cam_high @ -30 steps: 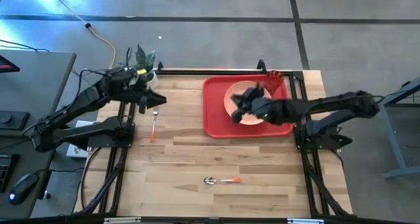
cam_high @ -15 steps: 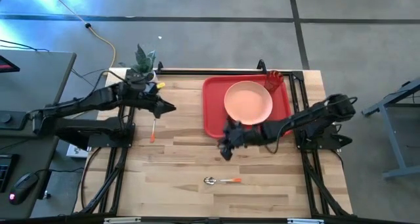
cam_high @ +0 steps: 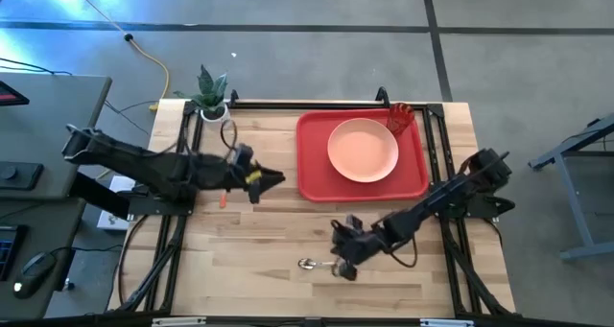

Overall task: Pick and place plate/cup/fork/spoon on tray
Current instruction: Put the orange spoon on the red tray to the left of the light pink plate

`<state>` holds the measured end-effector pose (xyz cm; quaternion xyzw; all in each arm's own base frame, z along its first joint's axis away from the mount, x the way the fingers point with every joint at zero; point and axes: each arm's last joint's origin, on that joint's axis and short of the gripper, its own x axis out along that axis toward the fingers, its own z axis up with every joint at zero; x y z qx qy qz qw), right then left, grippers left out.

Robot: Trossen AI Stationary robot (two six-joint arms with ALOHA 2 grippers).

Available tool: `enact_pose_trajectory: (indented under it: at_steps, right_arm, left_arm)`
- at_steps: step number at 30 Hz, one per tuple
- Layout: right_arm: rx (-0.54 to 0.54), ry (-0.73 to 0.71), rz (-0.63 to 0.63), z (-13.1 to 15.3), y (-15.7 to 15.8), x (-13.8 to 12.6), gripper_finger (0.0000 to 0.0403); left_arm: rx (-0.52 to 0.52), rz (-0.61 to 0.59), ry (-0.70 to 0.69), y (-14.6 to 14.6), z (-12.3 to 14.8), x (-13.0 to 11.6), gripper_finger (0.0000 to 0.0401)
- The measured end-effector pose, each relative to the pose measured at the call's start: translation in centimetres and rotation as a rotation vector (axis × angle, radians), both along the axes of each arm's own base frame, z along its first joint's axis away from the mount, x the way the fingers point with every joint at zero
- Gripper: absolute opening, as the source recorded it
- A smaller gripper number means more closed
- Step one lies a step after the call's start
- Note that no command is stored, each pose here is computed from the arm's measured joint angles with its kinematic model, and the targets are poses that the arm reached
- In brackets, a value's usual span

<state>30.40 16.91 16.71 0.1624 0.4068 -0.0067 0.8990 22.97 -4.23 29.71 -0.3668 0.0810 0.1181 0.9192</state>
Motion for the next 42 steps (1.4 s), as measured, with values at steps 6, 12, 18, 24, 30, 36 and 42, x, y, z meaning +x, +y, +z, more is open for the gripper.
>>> enact_pose_trajectory:
  at_steps: [6, 12, 18, 24, 30, 36, 42]
  right_arm:
    - [-0.114, -0.004, 0.138, -1.7, 1.5, -0.2, 0.0024]
    - [-0.13, -0.001, 0.219, -3.4, 1.6, 0.6, 0.0098]
    - [-0.13, -0.007, 0.25, -3.5, 1.8, 0.6, 0.0134]
    - [-0.183, 0.007, 0.268, -5.1, 1.1, 1.4, 0.0128]
    - [-0.156, -0.003, 0.275, -6.9, 1.6, 2.0, 0.0126]
    - [-0.146, 0.005, 0.204, -7.2, 1.6, 1.9, 0.0126]
    - [-0.113, -0.148, 0.167, -4.7, 1.5, 2.5, 0.0126]
  left_arm:
    - [-0.028, 0.03, 0.058, -2.7, -2.2, 1.4, 0.0117]
    - [-0.025, 0.078, 0.124, -4.3, -4.3, 2.5, 0.0117]
    - [-0.056, 0.075, 0.16, -5.2, -5.8, 3.2, 0.0117]
    - [-0.058, 0.095, 0.189, -5.7, -7.0, 3.7, 0.0117]
    - [-0.078, 0.074, 0.237, -6.6, -8.5, 4.0, 0.0117]
    - [-0.155, 0.041, 0.246, -7.5, -8.8, 3.8, 0.0117]
    - [-0.233, 0.029, 0.174, -8.5, -8.2, 3.8, 0.0117]
